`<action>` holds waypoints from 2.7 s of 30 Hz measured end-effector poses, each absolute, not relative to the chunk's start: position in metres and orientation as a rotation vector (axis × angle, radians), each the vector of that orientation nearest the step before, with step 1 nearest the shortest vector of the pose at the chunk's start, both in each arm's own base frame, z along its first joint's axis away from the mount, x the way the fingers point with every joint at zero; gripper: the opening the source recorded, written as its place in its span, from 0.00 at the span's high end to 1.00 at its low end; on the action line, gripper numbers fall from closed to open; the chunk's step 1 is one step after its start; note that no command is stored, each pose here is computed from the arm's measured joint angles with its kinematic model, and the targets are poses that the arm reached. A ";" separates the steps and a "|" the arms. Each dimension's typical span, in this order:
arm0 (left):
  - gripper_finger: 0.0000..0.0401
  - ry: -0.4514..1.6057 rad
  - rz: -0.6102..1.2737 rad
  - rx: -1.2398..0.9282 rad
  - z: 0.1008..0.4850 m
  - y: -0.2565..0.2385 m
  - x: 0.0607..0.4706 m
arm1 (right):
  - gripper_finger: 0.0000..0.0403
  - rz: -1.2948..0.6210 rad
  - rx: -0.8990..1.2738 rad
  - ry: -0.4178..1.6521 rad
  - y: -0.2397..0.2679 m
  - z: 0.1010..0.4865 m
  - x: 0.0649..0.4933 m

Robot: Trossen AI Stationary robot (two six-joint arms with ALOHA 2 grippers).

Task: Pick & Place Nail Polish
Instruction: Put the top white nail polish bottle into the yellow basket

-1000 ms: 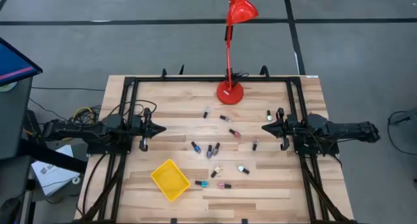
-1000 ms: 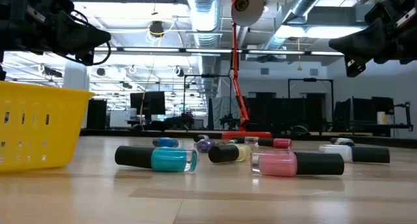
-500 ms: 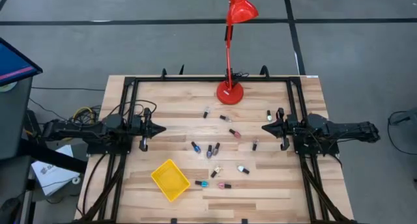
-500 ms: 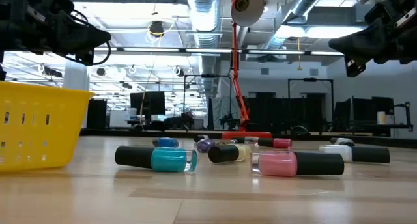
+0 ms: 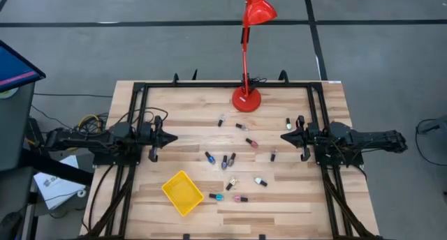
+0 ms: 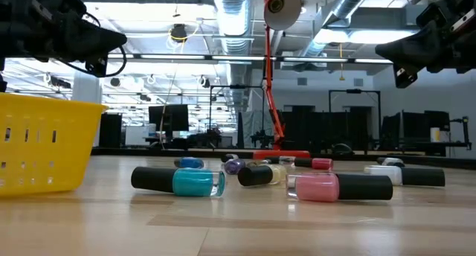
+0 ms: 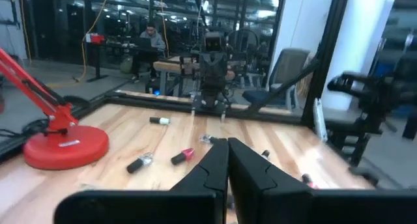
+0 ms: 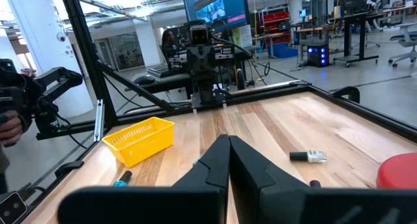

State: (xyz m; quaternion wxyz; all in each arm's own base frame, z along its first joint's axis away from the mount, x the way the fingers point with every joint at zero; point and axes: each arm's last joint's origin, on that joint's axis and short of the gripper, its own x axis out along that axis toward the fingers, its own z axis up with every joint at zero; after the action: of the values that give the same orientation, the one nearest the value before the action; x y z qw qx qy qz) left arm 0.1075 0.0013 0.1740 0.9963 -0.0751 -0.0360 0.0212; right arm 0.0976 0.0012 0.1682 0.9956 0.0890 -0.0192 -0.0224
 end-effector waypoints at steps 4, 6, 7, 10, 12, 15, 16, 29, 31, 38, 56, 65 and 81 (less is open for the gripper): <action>1.00 -0.117 0.030 -0.307 0.178 0.001 0.107 | 1.00 -0.045 0.178 -0.039 0.001 0.168 0.098; 1.00 -0.123 0.026 -0.359 0.179 0.001 0.107 | 1.00 -0.045 0.178 -0.038 0.001 0.168 0.098; 1.00 -0.125 0.025 -0.376 0.179 0.001 0.107 | 1.00 -0.045 0.178 -0.038 0.001 0.168 0.098; 1.00 -0.162 0.016 -0.426 0.182 0.001 0.107 | 1.00 -0.045 0.178 -0.038 0.001 0.168 0.098; 1.00 -0.243 0.023 -0.461 0.189 0.002 0.106 | 1.00 -0.045 0.178 -0.038 0.001 0.168 0.098; 1.00 -0.370 0.037 -0.525 0.201 0.004 0.103 | 1.00 -0.045 0.178 -0.038 0.001 0.168 0.098; 1.00 -0.389 0.046 -0.548 0.206 0.004 0.103 | 1.00 -0.045 0.178 -0.038 0.001 0.168 0.098; 0.99 -0.150 0.366 -0.513 0.284 0.011 0.189 | 1.00 -0.046 0.178 -0.035 0.001 0.168 0.098; 0.98 -0.011 0.398 -0.456 0.289 0.011 0.216 | 1.00 -0.045 0.178 -0.035 0.001 0.168 0.098; 0.76 0.297 0.347 -0.207 0.282 0.009 0.288 | 1.00 -0.045 0.178 -0.035 0.001 0.168 0.098; 0.43 0.462 0.783 -0.237 0.170 0.022 0.343 | 1.00 -0.045 0.178 -0.034 0.001 0.168 0.098; 0.43 0.515 0.859 -0.258 0.123 0.044 0.353 | 1.00 -0.045 0.178 -0.035 0.001 0.168 0.098; 0.50 0.545 0.901 -0.318 0.076 0.058 0.358 | 1.00 -0.045 0.178 -0.034 0.001 0.168 0.098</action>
State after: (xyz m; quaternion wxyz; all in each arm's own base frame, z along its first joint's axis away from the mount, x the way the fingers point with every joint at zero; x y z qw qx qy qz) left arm 0.3576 0.0580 0.0759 0.8526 -0.1511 0.2588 0.4281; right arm 0.0976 0.0012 0.1679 0.9956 0.0890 -0.0172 -0.0224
